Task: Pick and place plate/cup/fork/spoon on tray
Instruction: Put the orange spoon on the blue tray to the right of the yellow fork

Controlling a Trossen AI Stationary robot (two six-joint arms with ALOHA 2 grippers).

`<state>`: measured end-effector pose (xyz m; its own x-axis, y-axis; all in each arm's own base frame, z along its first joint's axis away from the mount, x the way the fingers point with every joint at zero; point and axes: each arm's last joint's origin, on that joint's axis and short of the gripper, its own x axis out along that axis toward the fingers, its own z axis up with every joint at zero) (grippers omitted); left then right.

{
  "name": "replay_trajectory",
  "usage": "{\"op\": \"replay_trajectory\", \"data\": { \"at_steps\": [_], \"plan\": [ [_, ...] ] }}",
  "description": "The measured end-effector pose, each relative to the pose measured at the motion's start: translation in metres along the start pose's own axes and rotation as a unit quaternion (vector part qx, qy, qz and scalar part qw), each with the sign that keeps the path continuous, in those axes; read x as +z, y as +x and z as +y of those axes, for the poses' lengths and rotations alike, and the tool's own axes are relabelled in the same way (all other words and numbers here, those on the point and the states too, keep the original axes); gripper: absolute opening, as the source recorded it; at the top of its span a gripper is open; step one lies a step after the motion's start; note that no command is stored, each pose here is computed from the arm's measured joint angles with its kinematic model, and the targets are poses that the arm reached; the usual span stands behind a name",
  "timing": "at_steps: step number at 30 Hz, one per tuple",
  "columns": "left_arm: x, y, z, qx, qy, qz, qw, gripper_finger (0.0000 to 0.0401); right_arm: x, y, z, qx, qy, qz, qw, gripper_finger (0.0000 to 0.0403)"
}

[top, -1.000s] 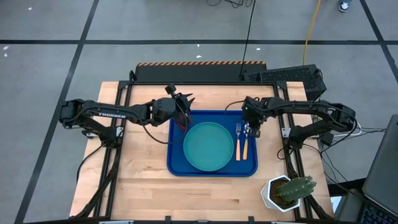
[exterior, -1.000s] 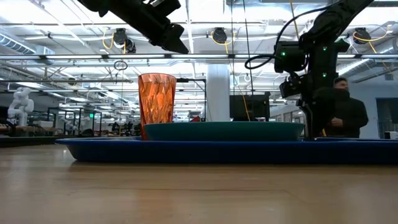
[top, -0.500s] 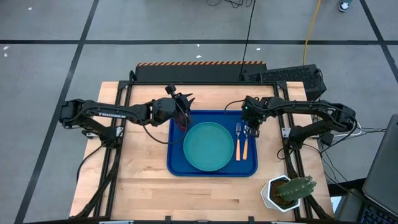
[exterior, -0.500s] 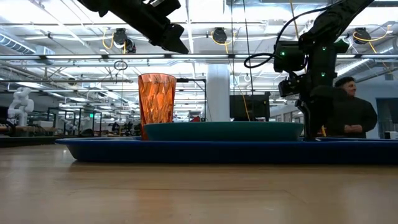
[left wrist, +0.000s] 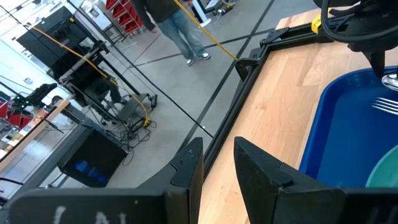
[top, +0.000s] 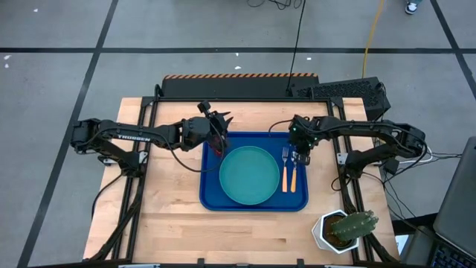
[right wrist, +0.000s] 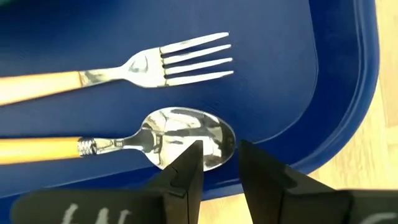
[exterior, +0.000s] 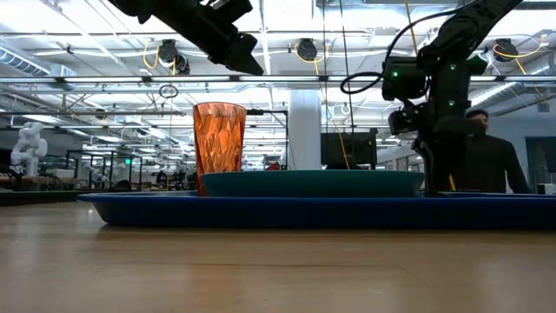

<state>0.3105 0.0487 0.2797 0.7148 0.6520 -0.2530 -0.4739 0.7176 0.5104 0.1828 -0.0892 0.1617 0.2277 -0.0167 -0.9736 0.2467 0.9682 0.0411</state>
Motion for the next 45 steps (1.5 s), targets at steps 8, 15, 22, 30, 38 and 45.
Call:
{"op": "replay_trajectory", "data": {
  "at_steps": [8,15,22,30,38,45],
  "plan": [
    [0.000,0.000,0.000,0.000,0.000,0.000,1.000,0.0094,0.004,0.000,0.003,0.020,-0.006,-0.024,1.000,0.0089],
    [0.000,0.000,0.000,0.000,0.000,0.000,1.000,0.0094,0.006,0.000,0.002,0.015,-0.006,-0.031,0.999,0.0089],
    [0.000,0.000,0.000,0.000,0.000,0.001,1.000,0.0094,0.005,0.000,-0.001,-0.032,-0.008,-0.021,0.999,0.0089],
    [0.000,0.000,0.000,0.000,0.001,0.001,1.000,0.0094,-0.004,0.000,0.000,-0.037,0.000,0.028,0.999,0.0089],
    [0.000,0.000,0.000,0.000,0.000,0.001,1.000,0.0094,-0.002,0.000,0.000,-0.039,-0.007,0.016,0.999,0.0089],
    [0.000,0.000,0.000,0.000,0.001,0.001,1.000,0.0094,-0.001,0.000,0.000,-0.039,-0.014,0.010,0.999,0.0089]
  ]
}}
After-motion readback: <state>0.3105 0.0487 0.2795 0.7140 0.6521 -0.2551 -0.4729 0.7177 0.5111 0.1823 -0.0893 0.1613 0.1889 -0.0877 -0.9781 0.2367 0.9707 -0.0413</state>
